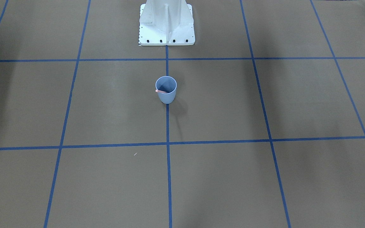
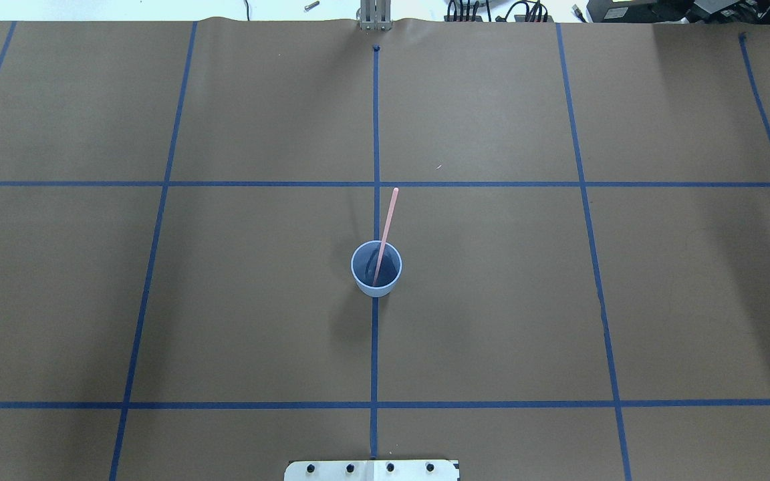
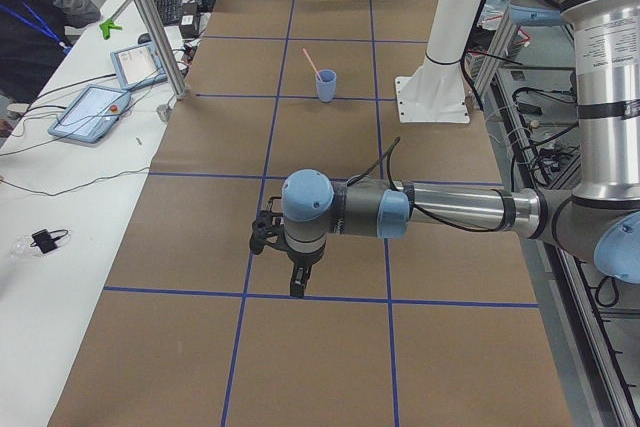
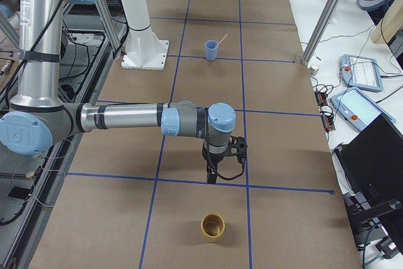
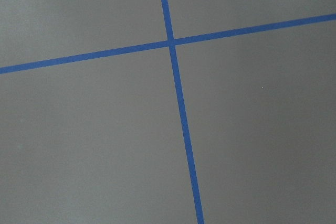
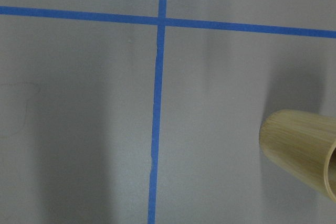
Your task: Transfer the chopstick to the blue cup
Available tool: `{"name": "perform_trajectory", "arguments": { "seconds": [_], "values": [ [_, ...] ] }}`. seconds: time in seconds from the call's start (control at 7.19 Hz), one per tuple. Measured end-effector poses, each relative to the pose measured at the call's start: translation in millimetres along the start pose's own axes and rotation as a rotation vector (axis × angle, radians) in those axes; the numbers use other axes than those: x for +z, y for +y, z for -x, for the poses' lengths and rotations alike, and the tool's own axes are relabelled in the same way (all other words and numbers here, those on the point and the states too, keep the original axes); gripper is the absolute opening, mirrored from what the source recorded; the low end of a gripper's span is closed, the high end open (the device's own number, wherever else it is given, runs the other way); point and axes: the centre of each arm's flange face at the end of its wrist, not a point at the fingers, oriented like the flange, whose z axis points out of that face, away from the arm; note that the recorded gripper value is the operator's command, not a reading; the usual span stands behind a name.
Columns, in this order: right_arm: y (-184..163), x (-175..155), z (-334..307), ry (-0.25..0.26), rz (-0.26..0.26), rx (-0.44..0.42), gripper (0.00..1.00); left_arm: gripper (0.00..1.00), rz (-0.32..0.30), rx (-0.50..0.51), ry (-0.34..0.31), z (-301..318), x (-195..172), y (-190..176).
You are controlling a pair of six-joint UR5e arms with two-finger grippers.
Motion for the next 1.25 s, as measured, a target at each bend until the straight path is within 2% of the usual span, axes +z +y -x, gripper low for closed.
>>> {"name": "perform_trajectory", "arguments": {
  "seconds": [1.25],
  "values": [
    [6.2, 4.5, -1.6, -0.014, 0.009, 0.002, 1.00, 0.99, 0.002, 0.000, -0.002, -2.2, -1.1, 5.4]
  ]
}}
